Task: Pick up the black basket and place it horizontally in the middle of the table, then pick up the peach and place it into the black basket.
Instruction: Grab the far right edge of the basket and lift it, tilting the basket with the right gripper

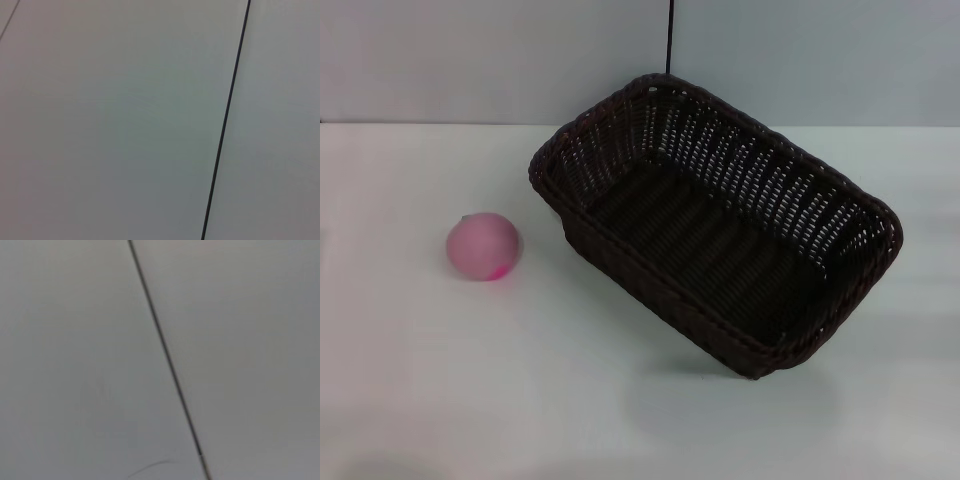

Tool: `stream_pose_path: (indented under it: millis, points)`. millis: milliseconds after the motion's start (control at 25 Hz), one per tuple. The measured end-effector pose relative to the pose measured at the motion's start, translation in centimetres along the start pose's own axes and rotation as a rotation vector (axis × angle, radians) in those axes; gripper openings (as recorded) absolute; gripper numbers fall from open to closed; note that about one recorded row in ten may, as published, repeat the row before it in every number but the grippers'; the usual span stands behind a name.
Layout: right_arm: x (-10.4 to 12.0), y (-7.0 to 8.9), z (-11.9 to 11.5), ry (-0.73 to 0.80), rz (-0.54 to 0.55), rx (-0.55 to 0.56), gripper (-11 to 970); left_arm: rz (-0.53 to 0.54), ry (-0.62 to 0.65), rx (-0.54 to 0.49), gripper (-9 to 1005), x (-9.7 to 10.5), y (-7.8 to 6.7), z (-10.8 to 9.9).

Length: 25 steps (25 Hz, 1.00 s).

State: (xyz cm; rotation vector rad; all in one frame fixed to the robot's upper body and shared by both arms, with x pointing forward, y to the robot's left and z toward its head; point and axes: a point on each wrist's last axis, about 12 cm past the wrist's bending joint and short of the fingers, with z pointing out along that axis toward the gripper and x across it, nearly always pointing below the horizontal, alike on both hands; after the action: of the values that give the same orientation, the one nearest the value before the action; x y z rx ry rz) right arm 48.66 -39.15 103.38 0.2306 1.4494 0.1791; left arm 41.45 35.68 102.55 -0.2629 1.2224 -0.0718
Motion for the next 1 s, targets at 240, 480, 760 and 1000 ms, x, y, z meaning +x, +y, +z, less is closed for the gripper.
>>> stream_pose_path:
  millis: [240, 480, 760, 1000]
  points:
    - [0.0, 0.2, 0.1, 0.021, -0.003, -0.041, 623, -0.002, 0.002, -0.001, 797, 0.0, 0.0, -0.1]
    - [-1.0, 0.3, 0.5, 0.087, 0.057, -0.171, 616, -0.014, 0.009, 0.001, 796, 0.1, 0.0, 0.0]
    - [-6.0, -0.1, 2.0, 0.348, 0.204, -0.497, 607, -0.016, 0.009, 0.005, 797, 0.1, 0.0, 0.1]
    - [-12.1, 0.3, 4.1, 0.67, 0.347, -0.612, 600, -0.02, 0.012, 0.018, 797, 0.2, -0.3, 0.4]
